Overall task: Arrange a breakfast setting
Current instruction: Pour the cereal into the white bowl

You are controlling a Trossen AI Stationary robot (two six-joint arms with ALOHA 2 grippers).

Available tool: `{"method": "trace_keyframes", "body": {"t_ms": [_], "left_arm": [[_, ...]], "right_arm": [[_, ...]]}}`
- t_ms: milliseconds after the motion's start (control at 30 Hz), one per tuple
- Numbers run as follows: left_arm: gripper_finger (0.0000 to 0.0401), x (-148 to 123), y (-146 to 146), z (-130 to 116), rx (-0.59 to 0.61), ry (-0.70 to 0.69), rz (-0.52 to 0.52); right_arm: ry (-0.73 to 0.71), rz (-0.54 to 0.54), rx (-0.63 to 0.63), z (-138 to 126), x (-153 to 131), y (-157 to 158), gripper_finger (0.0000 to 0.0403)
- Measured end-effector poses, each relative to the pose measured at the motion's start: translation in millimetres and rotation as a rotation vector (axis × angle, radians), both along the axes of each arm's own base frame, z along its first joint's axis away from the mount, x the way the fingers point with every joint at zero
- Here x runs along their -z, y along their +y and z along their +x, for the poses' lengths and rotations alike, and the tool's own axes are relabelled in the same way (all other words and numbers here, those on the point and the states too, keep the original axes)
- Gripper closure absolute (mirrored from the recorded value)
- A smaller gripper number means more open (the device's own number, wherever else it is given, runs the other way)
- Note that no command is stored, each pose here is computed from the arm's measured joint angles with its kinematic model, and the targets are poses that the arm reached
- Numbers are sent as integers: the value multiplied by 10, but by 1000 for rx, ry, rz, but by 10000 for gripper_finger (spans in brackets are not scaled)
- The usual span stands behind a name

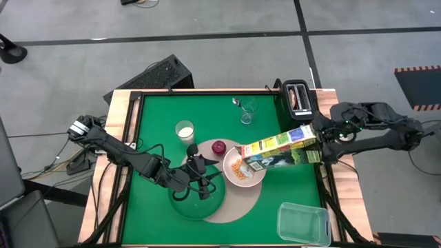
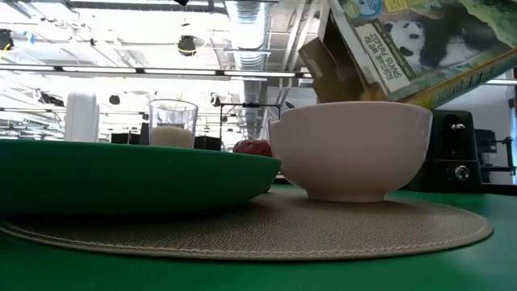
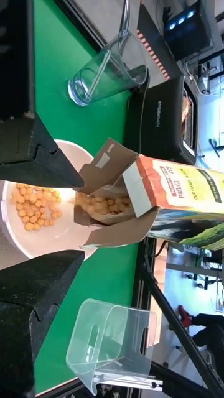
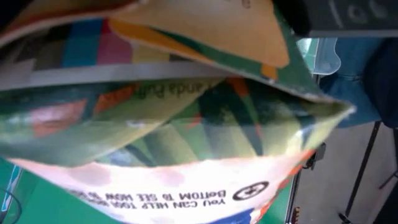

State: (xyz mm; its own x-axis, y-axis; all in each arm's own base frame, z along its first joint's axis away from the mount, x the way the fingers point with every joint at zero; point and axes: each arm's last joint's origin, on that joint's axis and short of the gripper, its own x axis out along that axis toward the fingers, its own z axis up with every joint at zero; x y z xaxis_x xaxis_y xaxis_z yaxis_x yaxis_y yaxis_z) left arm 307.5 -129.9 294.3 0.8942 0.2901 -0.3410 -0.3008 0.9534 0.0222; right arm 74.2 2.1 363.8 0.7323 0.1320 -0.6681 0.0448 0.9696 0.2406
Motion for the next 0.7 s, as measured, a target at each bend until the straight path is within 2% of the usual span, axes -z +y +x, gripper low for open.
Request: {"method": "trace_keyframes", "body": {"t_ms": [267,700], "left_arm": [[240,0,-1,0,0,0,0],[240,0,-1,0,0,0,0]], "right_arm": [[29,-13,-13,107,-52,-3,163],[27,-10,-10,99,-53,-3,167]]}}
